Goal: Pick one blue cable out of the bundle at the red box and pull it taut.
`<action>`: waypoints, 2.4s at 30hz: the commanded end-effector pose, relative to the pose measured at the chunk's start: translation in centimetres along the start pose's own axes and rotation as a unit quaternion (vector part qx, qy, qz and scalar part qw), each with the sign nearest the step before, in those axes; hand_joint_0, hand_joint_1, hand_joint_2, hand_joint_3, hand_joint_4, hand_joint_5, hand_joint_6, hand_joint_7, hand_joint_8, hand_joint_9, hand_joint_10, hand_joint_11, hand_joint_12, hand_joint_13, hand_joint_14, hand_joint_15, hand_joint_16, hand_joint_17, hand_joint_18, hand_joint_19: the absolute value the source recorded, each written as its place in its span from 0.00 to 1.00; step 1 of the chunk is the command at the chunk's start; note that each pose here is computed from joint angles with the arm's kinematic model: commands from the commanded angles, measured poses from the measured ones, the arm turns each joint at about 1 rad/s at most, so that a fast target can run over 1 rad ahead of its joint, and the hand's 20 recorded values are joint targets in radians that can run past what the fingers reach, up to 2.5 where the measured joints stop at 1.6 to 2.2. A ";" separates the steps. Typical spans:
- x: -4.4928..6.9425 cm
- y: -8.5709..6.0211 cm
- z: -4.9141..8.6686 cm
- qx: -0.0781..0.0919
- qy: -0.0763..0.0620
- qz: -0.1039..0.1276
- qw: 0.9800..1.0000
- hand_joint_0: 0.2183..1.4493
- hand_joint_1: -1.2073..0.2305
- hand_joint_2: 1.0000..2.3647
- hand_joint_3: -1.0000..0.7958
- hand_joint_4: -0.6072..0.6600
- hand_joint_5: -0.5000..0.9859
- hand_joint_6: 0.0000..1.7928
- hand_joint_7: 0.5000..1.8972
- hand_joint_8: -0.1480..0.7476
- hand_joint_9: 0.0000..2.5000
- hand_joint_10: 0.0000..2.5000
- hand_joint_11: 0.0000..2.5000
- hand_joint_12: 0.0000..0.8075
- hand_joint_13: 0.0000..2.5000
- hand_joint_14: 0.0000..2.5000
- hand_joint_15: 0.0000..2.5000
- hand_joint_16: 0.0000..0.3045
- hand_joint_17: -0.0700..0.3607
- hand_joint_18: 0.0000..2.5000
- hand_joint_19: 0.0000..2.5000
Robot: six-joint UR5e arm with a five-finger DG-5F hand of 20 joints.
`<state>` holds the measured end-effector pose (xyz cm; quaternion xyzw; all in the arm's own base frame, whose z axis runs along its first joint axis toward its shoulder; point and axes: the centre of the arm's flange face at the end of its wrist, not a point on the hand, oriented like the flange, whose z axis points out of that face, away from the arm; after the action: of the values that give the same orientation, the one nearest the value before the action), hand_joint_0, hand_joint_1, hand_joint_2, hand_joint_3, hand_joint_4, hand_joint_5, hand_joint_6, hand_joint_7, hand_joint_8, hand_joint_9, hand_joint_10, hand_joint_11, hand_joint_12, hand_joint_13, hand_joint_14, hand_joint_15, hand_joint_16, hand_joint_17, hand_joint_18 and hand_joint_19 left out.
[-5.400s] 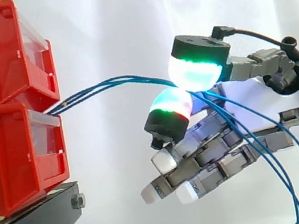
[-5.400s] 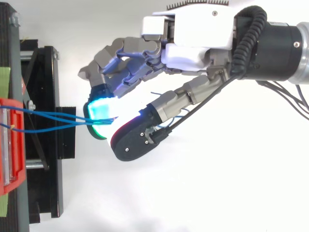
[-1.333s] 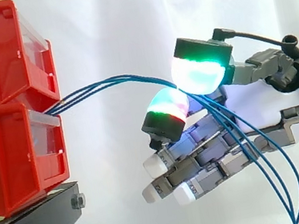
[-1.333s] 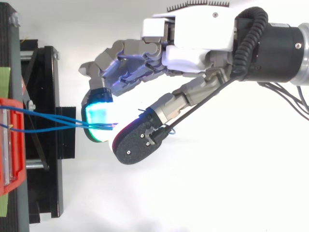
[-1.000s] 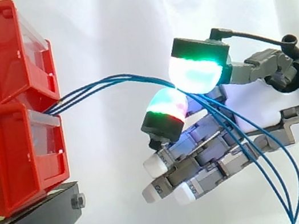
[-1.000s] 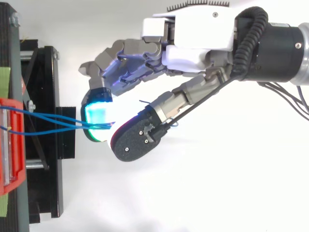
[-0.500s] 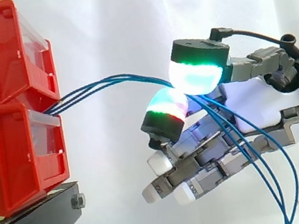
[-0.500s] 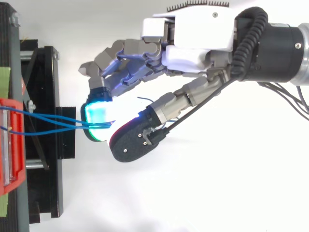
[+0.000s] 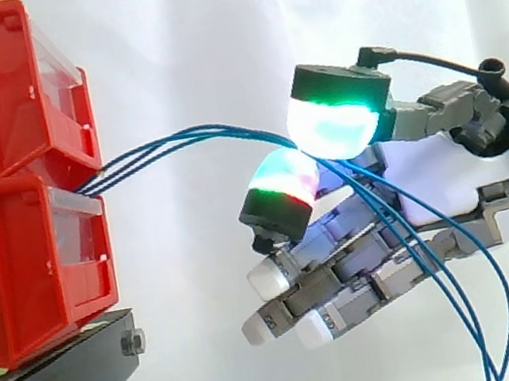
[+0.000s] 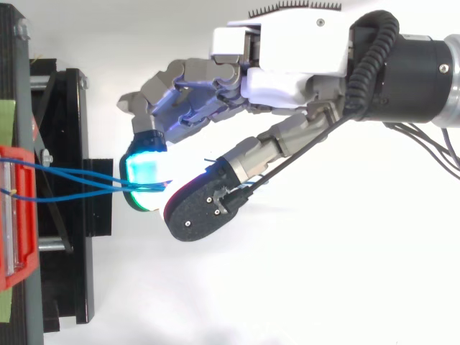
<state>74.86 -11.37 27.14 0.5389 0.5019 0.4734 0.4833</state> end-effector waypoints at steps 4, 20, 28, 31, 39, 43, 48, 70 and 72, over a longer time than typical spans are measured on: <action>0.1 -0.1 0.0 0.000 0.001 0.000 1.000 0.32 0.39 0.00 0.32 0.57 0.22 0.49 0.39 0.49 0.24 0.00 0.16 0.46 0.06 0.00 0.00 0.19 0.46 0.13 0.08; 0.1 0.1 0.0 0.001 0.000 0.001 1.000 0.41 0.21 0.01 0.41 0.45 0.22 0.51 0.39 0.47 0.25 0.00 0.18 0.46 0.08 0.00 0.00 0.19 0.46 0.16 0.06; 0.1 0.0 0.0 0.002 0.000 0.002 1.000 0.48 0.19 0.01 0.33 0.41 0.21 0.51 0.41 0.44 0.24 0.00 0.17 0.45 0.07 0.00 0.00 0.18 0.45 0.14 0.07; 0.1 0.1 0.0 0.001 0.000 0.002 1.000 0.49 0.19 0.00 0.29 0.41 0.21 0.51 0.38 0.44 0.24 0.00 0.17 0.45 0.06 0.00 0.00 0.18 0.45 0.14 0.06; 0.1 0.1 0.0 0.001 0.000 0.001 1.000 0.51 0.18 0.00 0.28 0.45 0.21 0.51 0.38 0.43 0.23 0.00 0.17 0.44 0.07 0.00 0.00 0.18 0.45 0.15 0.05; 0.1 0.2 0.0 0.000 0.001 0.001 1.000 0.40 0.21 0.00 0.28 0.50 0.21 0.51 0.34 0.43 0.23 0.00 0.17 0.44 0.07 0.00 0.00 0.18 0.45 0.15 0.06; 0.1 0.0 0.0 0.002 0.000 0.001 1.000 0.27 0.28 0.00 0.28 0.52 0.21 0.50 0.36 0.46 0.24 0.00 0.17 0.46 0.06 0.00 0.00 0.19 0.46 0.15 0.07; 0.1 0.3 0.0 0.001 0.000 0.002 1.000 0.34 0.28 0.01 0.45 0.46 0.23 0.50 0.43 0.47 0.28 0.00 0.17 0.45 0.10 0.00 0.00 0.18 0.45 0.18 0.08; 0.1 0.3 0.0 0.001 0.000 0.001 1.000 0.35 0.27 0.01 0.46 0.44 0.23 0.50 0.44 0.48 0.28 0.00 0.17 0.45 0.10 0.00 0.00 0.18 0.45 0.18 0.08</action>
<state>74.88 -11.29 27.36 0.5404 0.5018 0.4738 0.4813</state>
